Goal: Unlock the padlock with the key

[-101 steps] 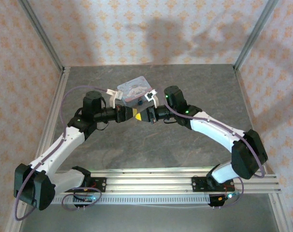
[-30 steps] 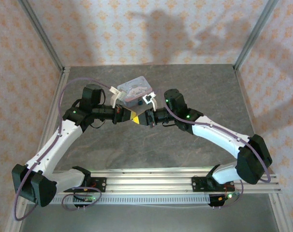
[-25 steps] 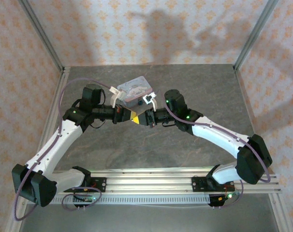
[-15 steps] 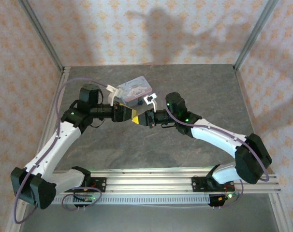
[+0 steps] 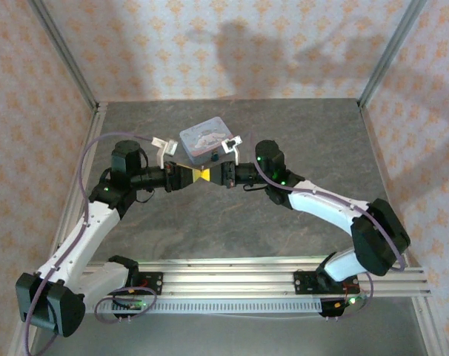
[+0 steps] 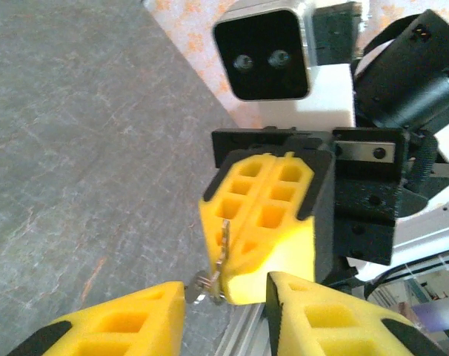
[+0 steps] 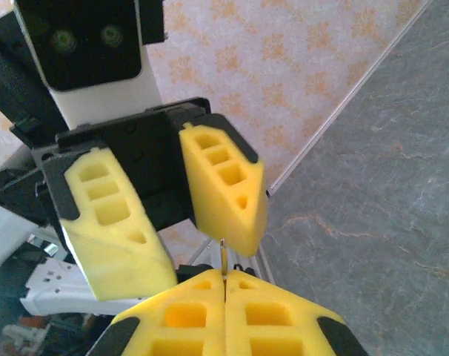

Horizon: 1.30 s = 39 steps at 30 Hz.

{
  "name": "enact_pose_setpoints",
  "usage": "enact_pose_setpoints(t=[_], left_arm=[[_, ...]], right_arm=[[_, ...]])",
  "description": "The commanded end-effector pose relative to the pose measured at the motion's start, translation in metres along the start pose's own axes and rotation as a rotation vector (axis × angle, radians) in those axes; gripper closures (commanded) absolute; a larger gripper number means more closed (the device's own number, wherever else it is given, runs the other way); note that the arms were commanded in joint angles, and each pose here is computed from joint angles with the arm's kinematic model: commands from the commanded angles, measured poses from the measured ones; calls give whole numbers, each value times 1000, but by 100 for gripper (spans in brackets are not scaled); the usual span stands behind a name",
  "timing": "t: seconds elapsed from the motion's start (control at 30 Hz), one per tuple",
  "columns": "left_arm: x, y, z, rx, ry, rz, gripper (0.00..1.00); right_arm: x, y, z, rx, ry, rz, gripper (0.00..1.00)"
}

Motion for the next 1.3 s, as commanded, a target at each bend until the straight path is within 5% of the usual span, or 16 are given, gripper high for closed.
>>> enact_pose_setpoints(t=[0.0, 0.47, 0.8, 1.27], left_arm=[[5, -4, -11, -67, 43, -16, 69], [7, -3, -11, -80, 53, -15, 82], [11, -1, 3, -54, -35, -41, 69], [10, -1, 0, -93, -16, -27, 77]], right_arm=[[9, -3, 11, 69, -38, -37, 100], [8, -3, 12, 89, -35, -29, 100], [6, -5, 13, 97, -39, -29, 100], [10, -5, 17, 116, -35, -43, 100]])
Point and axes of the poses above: each hand's point on the last joint's axis, 136 mm out from that joint toward the fingers, its own y axis out along the fingers, its own z axis along the line the jaws close on, x = y × z, the point moved 8 cm from there along -y, back along the fingers, and after that the axes turned 3 degrees about -y, right-handed, at the moved point
